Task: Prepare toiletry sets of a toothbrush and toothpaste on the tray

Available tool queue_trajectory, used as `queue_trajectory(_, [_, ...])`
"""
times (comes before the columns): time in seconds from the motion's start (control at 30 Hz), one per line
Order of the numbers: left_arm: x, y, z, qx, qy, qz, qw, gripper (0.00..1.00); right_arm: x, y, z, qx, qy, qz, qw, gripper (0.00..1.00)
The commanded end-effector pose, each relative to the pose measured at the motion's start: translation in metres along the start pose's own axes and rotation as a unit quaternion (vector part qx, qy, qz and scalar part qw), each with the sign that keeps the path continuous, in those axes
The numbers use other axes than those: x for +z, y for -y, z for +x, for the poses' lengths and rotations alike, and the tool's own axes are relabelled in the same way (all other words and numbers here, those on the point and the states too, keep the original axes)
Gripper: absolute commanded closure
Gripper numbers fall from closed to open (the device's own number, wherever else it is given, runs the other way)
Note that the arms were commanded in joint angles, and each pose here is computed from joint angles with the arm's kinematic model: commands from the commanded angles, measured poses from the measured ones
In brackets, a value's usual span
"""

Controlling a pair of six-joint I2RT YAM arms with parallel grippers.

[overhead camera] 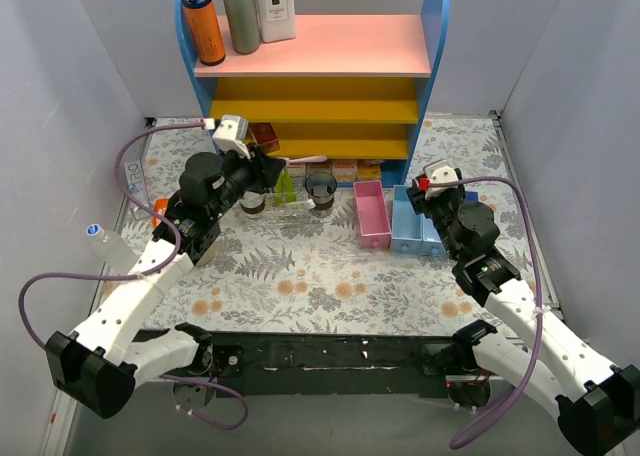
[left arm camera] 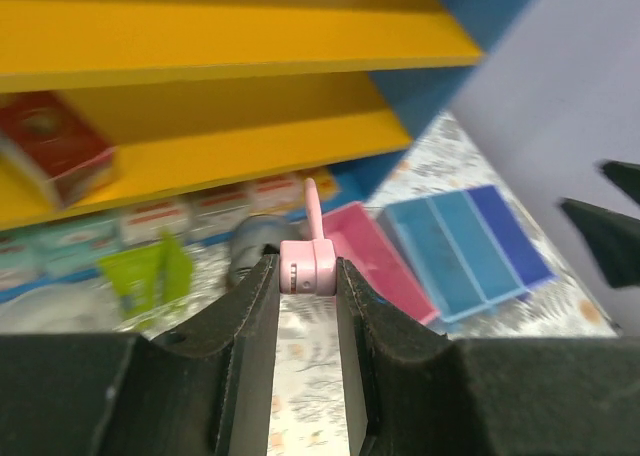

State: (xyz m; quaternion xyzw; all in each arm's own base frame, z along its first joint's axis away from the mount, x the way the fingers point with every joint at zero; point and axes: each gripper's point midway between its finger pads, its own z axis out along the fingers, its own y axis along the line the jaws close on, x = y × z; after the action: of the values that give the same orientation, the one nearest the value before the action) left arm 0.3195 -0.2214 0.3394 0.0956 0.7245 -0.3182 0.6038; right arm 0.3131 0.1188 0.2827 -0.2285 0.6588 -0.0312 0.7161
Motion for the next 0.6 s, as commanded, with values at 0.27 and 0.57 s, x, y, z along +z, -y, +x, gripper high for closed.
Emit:
queue_trajectory(0.27, [-0.043,-0.049,-0.022,0.041,0.023,-0.099,0.994,1.0,-0.012,0.025,-0.019,0.025,0.033,0.051,0.998,0.36])
queue_trajectory(0.57, [-0.089,-0.064,0.001,0.055,-0.047,-0.156,0.985,1.0,-0.009,0.018,-0.016,0.026,0.029,0.036,0.999,0.36])
